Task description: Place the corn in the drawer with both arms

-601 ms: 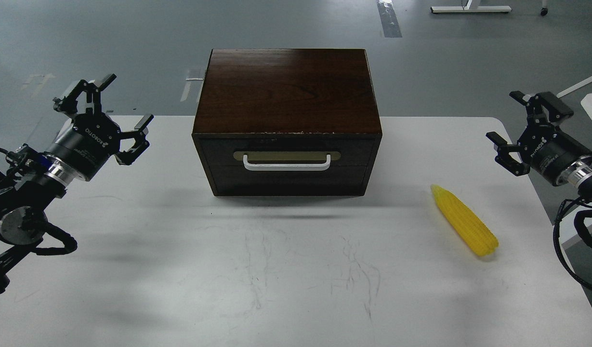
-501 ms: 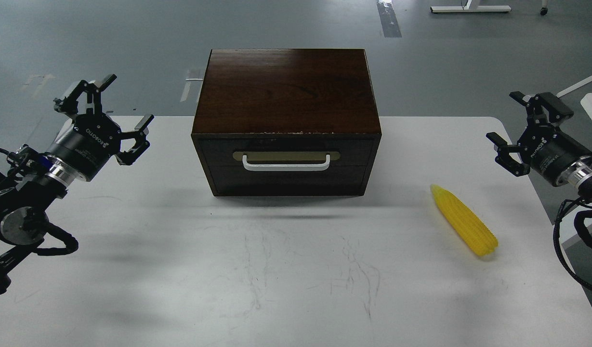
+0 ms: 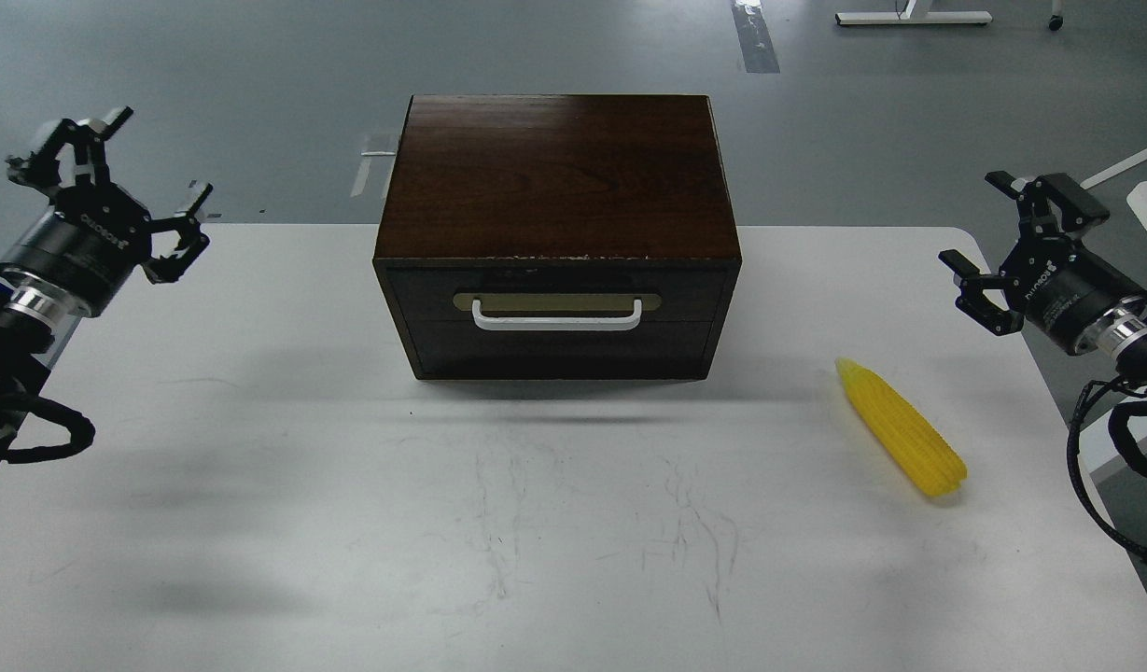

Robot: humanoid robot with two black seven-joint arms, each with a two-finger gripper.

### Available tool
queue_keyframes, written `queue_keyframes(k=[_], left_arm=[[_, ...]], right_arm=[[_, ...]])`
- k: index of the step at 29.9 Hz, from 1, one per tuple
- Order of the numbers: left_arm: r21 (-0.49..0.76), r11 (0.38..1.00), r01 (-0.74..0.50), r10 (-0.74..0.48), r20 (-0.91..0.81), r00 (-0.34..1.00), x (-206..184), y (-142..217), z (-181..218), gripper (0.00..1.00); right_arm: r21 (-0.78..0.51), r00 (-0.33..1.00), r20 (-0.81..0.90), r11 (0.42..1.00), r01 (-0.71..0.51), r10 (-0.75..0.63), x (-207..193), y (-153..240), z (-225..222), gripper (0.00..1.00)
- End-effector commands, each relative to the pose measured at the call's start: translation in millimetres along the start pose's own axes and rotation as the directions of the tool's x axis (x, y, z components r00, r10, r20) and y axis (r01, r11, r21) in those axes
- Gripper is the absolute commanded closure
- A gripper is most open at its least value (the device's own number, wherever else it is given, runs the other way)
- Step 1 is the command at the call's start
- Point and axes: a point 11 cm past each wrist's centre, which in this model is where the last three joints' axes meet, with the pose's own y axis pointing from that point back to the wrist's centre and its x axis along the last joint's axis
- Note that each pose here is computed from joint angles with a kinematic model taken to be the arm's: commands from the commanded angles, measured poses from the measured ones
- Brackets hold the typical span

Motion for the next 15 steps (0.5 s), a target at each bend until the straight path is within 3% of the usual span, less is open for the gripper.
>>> queue_keyframes(k=[1,5,8,11,13,15], left_arm=[[-0.06,0.997,0.049,-0.041,0.122,0.992,-7,-26,48,0.02],[-0.02,0.974,0.224,-0.206,0.324,0.923,-52,-54,76,0.02],[0.034,0.907,0.42,-0.386,0.47,0.794,-117,-74,92,0.02],[0.099,0.809,0.58,-0.522,0.574,0.63,-179,-78,98,0.02],[0.209,0.668,0.714,-0.636,0.658,0.403,-240,-64,84,0.02],[0.307,0.551,0.776,-0.677,0.708,0.2,-279,-46,68,0.02]], right_arm=[[0.003,1.0,-0.001,1.0,-0.002,0.002,1,0,-1,0.0],[0.002,1.0,0.001,1.0,-0.001,0.001,0,0,0,0.0],[0.002,1.0,0.0,1.0,-0.002,0.002,1,0,0,0.0],[0.003,1.0,0.0,1.0,-0.003,0.003,1,0,-1,0.0],[0.002,1.0,-0.001,1.0,-0.004,0.004,1,0,0,0.0],[0.004,1.0,-0.005,1.0,-0.012,0.012,4,1,-2,0.0]])
